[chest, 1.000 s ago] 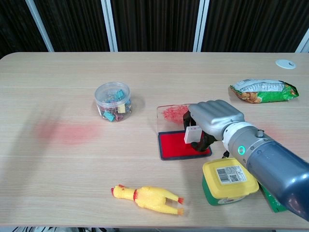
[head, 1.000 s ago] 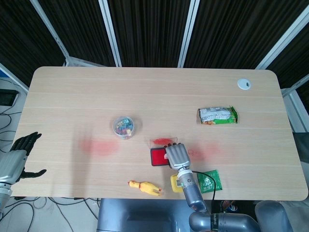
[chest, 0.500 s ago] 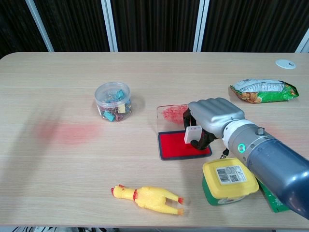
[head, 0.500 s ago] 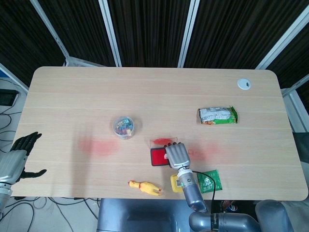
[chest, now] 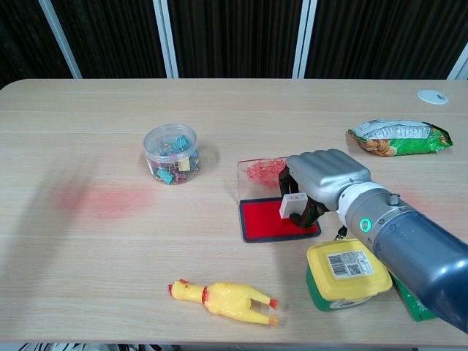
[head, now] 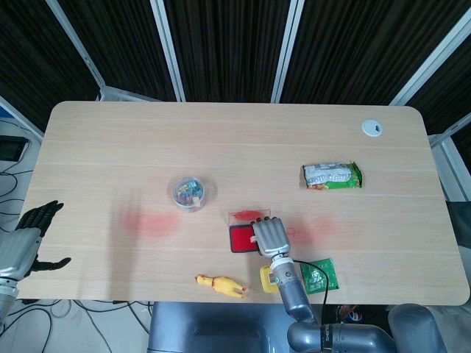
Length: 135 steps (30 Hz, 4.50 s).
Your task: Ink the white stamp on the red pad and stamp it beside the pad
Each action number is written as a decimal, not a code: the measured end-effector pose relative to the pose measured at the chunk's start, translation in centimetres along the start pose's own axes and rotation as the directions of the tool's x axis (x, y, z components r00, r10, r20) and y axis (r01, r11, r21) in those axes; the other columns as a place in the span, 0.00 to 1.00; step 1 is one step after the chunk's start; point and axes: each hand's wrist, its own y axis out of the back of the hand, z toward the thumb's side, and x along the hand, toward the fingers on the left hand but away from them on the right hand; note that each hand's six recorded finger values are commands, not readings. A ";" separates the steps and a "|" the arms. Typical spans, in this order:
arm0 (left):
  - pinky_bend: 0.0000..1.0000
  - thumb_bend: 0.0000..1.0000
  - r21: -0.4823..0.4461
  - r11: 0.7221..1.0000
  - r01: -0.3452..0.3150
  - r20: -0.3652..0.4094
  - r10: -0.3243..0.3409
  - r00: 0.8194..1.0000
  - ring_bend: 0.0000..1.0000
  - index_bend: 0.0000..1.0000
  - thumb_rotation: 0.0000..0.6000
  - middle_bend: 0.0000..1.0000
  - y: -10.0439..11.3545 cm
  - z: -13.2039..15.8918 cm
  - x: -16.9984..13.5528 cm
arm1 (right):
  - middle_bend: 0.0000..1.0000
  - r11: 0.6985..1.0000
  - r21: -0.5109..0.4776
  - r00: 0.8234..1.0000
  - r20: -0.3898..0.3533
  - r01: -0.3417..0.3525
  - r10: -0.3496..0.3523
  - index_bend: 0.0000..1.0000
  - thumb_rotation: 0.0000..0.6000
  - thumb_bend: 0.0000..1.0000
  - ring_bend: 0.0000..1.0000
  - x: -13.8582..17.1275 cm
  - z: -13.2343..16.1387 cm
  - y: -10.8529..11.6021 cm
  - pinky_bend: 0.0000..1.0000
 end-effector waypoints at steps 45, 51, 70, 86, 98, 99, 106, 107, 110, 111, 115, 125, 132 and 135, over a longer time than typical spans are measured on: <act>0.00 0.00 -0.001 1.000 0.003 -0.004 -0.003 1.000 0.00 0.00 1.00 0.00 0.0 -0.1 0.1 | 0.62 0.999 -0.042 0.999 -0.048 0.003 -0.005 0.73 1.00 0.57 0.54 -0.9 1.6 1.2 0.61; 0.00 0.00 0.000 1.000 0.003 -0.005 -0.003 1.000 0.00 0.00 1.00 0.00 -0.1 -0.1 0.1 | 0.62 0.999 -0.050 0.999 -0.039 -0.020 0.018 0.73 1.00 0.57 0.54 -1.0 1.7 0.6 0.61; 0.00 0.00 0.000 1.000 0.003 -0.005 -0.003 1.000 0.00 0.00 1.00 0.00 -0.1 -0.1 0.1 | 0.62 0.998 -0.054 0.999 -0.034 -0.028 0.026 0.73 1.00 0.57 0.54 -1.0 1.6 -0.3 0.61; 0.00 0.00 -0.003 1.000 0.005 -0.004 -0.005 1.000 0.00 0.00 1.00 0.00 -0.1 0.0 0.1 | 0.62 0.996 -0.090 0.999 -0.043 0.006 -0.010 0.73 1.00 0.57 0.54 -0.9 2.1 1.2 0.61; 0.00 0.00 -0.004 1.000 0.003 -0.005 -0.003 1.000 0.00 0.00 1.00 0.00 -0.1 -0.1 0.1 | 0.62 0.996 -0.093 1.000 -0.031 -0.005 0.002 0.73 1.00 0.57 0.54 -1.0 1.8 0.4 0.61; 0.00 0.00 -0.004 1.000 0.003 -0.005 -0.003 1.000 0.00 0.00 1.00 0.00 -0.1 -0.1 0.1 | 0.62 0.996 -0.093 1.000 -0.031 -0.006 0.003 0.73 1.00 0.57 0.54 -1.0 1.8 0.3 0.61; 0.00 0.00 -0.003 1.000 0.004 -0.006 -0.004 1.000 0.00 0.00 1.00 0.00 -0.1 0.0 0.1 | 0.62 0.996 -0.084 1.000 -0.029 -0.012 0.010 0.73 1.00 0.57 0.54 -1.1 1.8 -0.2 0.61; 0.00 0.00 -0.004 1.000 0.004 -0.006 -0.004 1.000 0.00 0.00 1.00 0.00 -0.1 0.0 0.1 | 0.62 0.997 -0.081 1.000 -0.028 -0.014 0.012 0.73 1.00 0.57 0.54 -1.1 1.7 -0.3 0.61; 0.00 0.00 -0.004 1.000 0.003 -0.006 -0.003 1.000 0.00 0.00 1.00 0.00 -0.1 0.0 0.1 | 0.62 0.997 -0.076 1.000 -0.025 -0.018 0.016 0.73 1.00 0.57 0.54 -1.1 1.6 -0.5 0.61; 0.00 0.00 -0.004 1.000 0.003 -0.006 -0.003 1.000 0.00 0.00 1.00 0.00 -0.1 0.0 0.1 | 0.62 0.997 -0.075 1.000 -0.023 -0.019 0.018 0.73 1.00 0.57 0.54 -1.1 1.6 -0.6 0.61; 0.00 0.00 -0.004 1.000 0.005 -0.005 -0.005 1.000 0.00 0.00 1.00 0.00 -0.1 0.0 0.1 | 0.62 0.997 -0.073 1.000 -0.019 -0.024 0.022 0.73 1.00 0.57 0.54 -1.1 1.5 -0.7 0.61; 0.00 0.00 -0.001 1.000 0.003 -0.006 -0.003 1.000 0.00 0.00 1.00 0.00 -0.1 0.0 0.1 | 0.62 0.997 -0.083 1.000 -0.029 -0.006 0.003 0.73 1.00 0.57 0.54 -0.9 1.7 0.0 0.61; 0.00 0.00 0.004 1.000 0.001 -0.004 -0.001 1.000 0.00 0.00 1.00 0.00 -0.1 0.0 -0.1 | 0.61 0.994 -0.105 0.998 -0.039 0.036 -0.040 0.73 1.00 0.57 0.54 -0.4 1.6 2.0 0.61; 0.00 0.00 0.005 1.000 -0.001 -0.004 0.001 1.000 0.00 0.00 1.00 0.00 -0.1 0.0 -0.2 | 0.61 0.993 -0.109 0.997 -0.040 0.055 -0.059 0.73 1.00 0.57 0.54 -0.1 1.1 3.0 0.61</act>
